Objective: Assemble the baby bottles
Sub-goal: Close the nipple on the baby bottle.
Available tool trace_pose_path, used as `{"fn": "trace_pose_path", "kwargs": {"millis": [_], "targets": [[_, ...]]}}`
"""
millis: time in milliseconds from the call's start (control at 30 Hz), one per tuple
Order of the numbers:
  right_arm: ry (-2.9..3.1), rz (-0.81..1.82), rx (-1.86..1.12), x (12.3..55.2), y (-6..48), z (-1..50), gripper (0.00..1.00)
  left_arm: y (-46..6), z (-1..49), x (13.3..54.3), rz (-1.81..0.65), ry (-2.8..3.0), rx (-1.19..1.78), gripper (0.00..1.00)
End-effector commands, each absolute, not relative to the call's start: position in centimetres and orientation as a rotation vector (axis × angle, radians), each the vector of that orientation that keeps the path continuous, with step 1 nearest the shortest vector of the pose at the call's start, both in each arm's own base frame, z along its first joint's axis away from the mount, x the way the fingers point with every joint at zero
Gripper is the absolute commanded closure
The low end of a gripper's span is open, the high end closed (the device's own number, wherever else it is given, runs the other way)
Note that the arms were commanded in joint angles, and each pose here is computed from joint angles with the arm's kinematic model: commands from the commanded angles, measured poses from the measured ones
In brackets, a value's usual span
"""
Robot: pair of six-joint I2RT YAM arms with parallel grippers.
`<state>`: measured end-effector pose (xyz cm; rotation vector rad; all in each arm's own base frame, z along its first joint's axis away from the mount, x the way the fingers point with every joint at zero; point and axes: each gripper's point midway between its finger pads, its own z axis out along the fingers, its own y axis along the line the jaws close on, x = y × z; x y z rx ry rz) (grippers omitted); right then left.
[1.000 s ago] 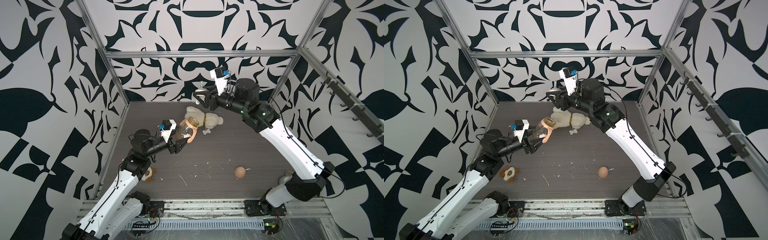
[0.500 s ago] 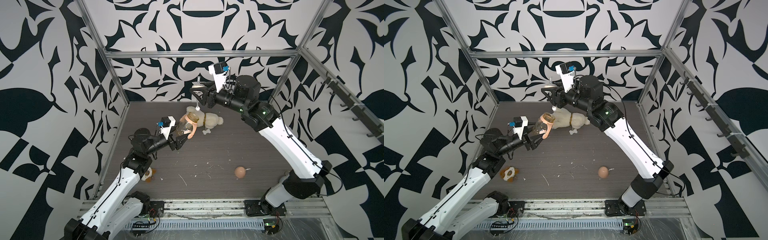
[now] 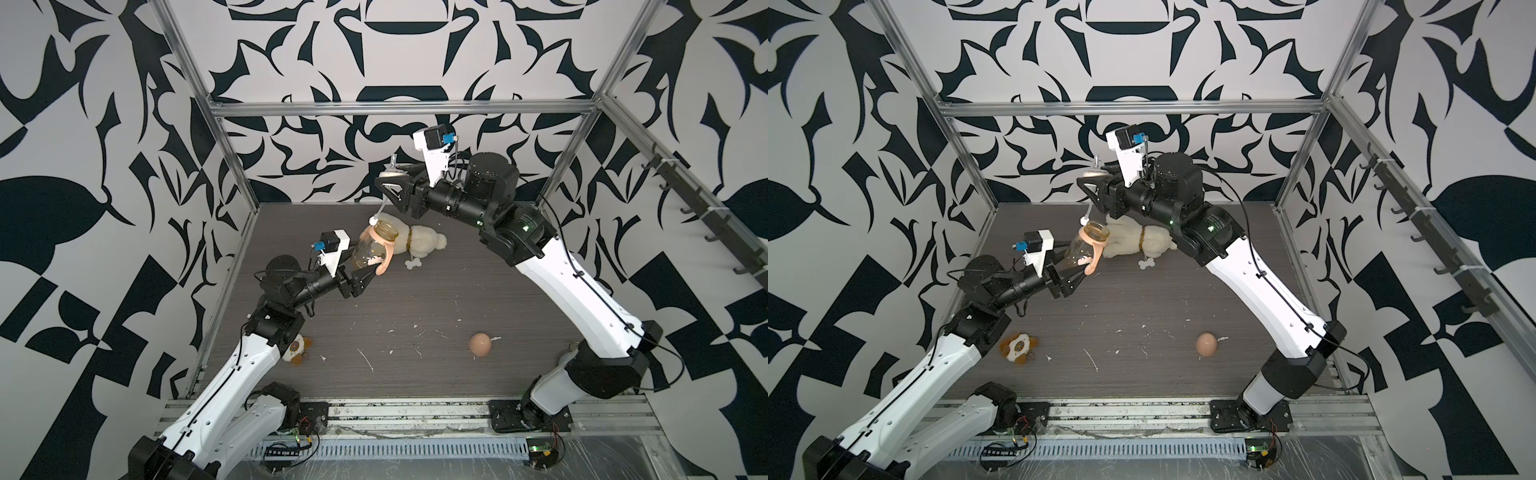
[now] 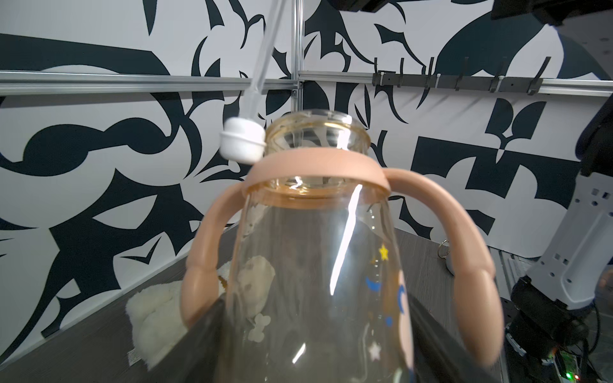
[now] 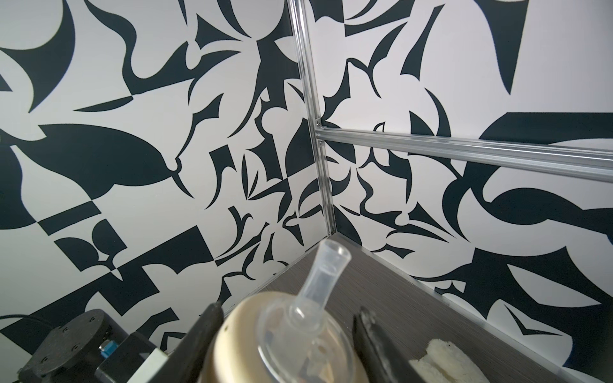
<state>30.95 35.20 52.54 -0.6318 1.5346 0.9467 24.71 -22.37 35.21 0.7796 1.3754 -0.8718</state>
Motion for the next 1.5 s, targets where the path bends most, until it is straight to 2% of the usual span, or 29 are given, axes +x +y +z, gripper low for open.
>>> {"fn": "trace_pose_path", "kwargs": {"millis": [0, 200, 1133, 1467], "targets": [[1.407, 0.976, -0.596, 29.9, 34.6, 56.7, 0.67, -22.3, 37.3, 24.3, -0.866, 1.308, 0.779, 0.95], [1.380, 0.977, -0.591, 29.6, 34.3, 57.8, 0.67, -22.4, 37.0, 24.3, -0.871, 1.314, 0.781, 0.95], [1.469, 1.005, -0.562, 29.2, 34.7, 54.8, 0.68, -22.5, 37.8, 24.7, -0.858, 1.271, 0.770, 0.96], [1.532, 0.982, -0.560, 28.5, 34.6, 52.2, 0.59, -22.3, 40.1, 24.4, -0.859, 1.200, 0.749, 0.96]]}}
